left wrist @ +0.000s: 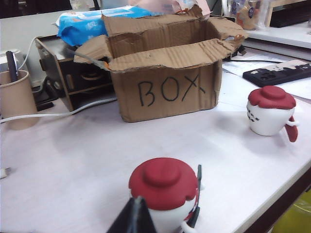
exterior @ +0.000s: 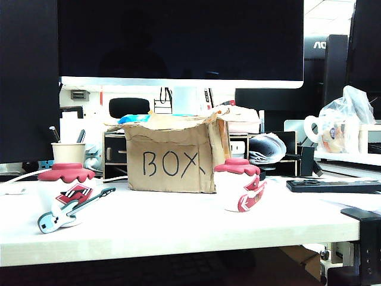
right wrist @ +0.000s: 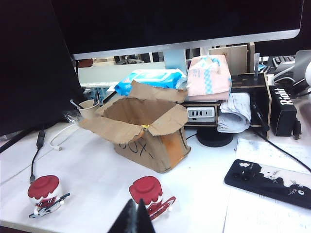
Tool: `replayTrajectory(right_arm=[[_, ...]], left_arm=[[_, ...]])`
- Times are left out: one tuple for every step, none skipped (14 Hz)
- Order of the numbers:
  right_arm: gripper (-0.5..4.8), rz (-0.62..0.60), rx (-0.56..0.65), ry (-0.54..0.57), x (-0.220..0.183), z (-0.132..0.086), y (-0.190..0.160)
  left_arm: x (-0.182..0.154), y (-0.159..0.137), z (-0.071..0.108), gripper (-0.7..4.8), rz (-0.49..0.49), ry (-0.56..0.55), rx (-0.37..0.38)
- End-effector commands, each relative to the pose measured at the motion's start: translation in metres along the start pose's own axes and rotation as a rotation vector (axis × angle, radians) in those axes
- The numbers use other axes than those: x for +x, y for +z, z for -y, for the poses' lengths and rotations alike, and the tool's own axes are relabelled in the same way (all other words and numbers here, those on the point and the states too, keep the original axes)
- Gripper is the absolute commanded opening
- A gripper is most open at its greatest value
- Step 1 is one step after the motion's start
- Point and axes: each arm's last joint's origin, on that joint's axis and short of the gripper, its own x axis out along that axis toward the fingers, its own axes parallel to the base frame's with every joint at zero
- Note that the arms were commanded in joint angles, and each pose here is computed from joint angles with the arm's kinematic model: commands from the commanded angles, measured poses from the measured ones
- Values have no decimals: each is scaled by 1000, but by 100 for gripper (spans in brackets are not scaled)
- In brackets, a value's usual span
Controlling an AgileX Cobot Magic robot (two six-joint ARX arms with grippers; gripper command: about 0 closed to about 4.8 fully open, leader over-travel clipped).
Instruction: Put the doll that is least similar in size compared to the others into the paper box.
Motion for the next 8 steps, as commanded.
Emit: replayTrajectory(right_arm=[[-1, 14, 3, 3, -1, 0, 2], [-1, 15, 3, 1, -1, 0, 2], [-1, 15, 3, 1, -1, 0, 2], [-1, 15, 3, 2, -1, 0, 2], [-1, 15, 3, 1, -1, 0, 2], [-1, 15, 3, 1, -1, 0, 2], [-1, 15, 3, 1, -1, 0, 2], [-1, 15, 3, 1, -1, 0, 2]], left_arm=[[-1, 1, -5, -5, 7, 42, 0], [-2, 0, -10, -5, 4, 92, -3], [-2, 0, -14, -5, 1, 135, -6], [-4, 0, -19, -5, -2, 187, -10], [-4, -1, -22, -5, -4, 216, -12], [-6, -1, -25, -5, -6, 253, -14], [-7, -1, -29, -5, -9, 293, -17], [-7, -1, -30, -5, -10, 306, -18]])
